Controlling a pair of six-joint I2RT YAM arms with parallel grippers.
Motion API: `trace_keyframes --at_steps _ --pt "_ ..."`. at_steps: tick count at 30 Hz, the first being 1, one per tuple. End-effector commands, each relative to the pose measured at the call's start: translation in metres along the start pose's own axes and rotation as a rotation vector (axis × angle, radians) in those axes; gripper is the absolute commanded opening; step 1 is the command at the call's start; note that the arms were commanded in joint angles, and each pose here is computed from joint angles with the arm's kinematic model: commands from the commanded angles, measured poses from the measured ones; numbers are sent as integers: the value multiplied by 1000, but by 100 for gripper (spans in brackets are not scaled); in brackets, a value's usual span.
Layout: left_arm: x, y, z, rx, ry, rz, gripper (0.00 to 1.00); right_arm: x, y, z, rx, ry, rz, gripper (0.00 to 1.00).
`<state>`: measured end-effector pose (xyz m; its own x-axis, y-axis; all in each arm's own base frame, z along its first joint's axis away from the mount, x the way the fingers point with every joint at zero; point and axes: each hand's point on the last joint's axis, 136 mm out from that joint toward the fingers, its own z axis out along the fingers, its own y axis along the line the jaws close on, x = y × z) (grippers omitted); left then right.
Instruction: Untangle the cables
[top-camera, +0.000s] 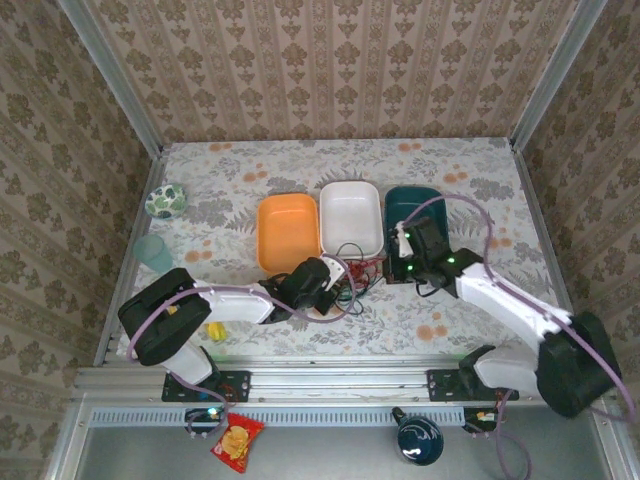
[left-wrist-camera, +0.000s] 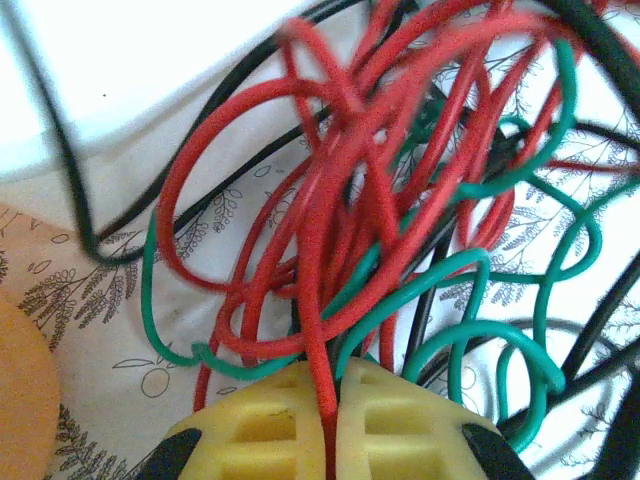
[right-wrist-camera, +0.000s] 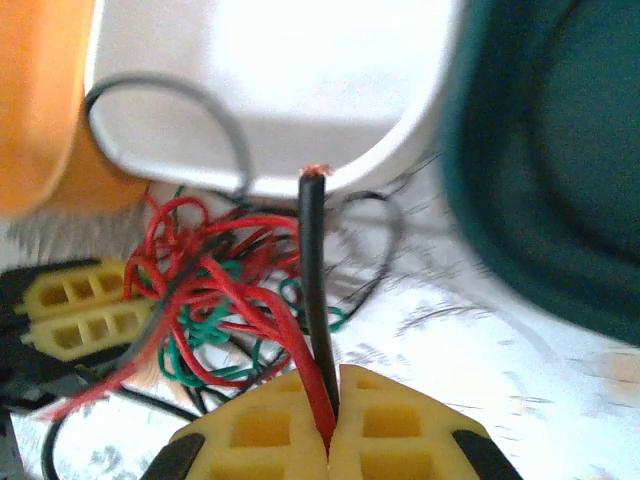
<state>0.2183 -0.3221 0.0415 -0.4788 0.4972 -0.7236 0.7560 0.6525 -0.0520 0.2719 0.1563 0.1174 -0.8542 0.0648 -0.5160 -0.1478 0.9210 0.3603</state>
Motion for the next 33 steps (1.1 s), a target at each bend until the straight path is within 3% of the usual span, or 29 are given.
trace_keyframes --at_steps 1,12,18,23,30,31,33 --pt "60 15 4 -58 197 -5 0 -18 -55 -36 291 -152 63 0" --pt "64 16 9 -60 205 -8 0 -58 -108 -134 594 -500 209 0" --pt "68 16 7 -62 209 -16 0 -63 -116 -144 555 -526 265 0" --pt "67 16 6 -57 205 -16 0 -32 -115 -125 517 -449 291 0" --pt "67 15 8 -53 204 -10 0 50 -154 -122 667 -377 543 0" --pt "67 15 8 -53 207 -8 0 59 -155 -115 657 -358 575 4" --pt "67 14 8 -50 208 -6 0 64 -151 -97 608 -328 604 36"
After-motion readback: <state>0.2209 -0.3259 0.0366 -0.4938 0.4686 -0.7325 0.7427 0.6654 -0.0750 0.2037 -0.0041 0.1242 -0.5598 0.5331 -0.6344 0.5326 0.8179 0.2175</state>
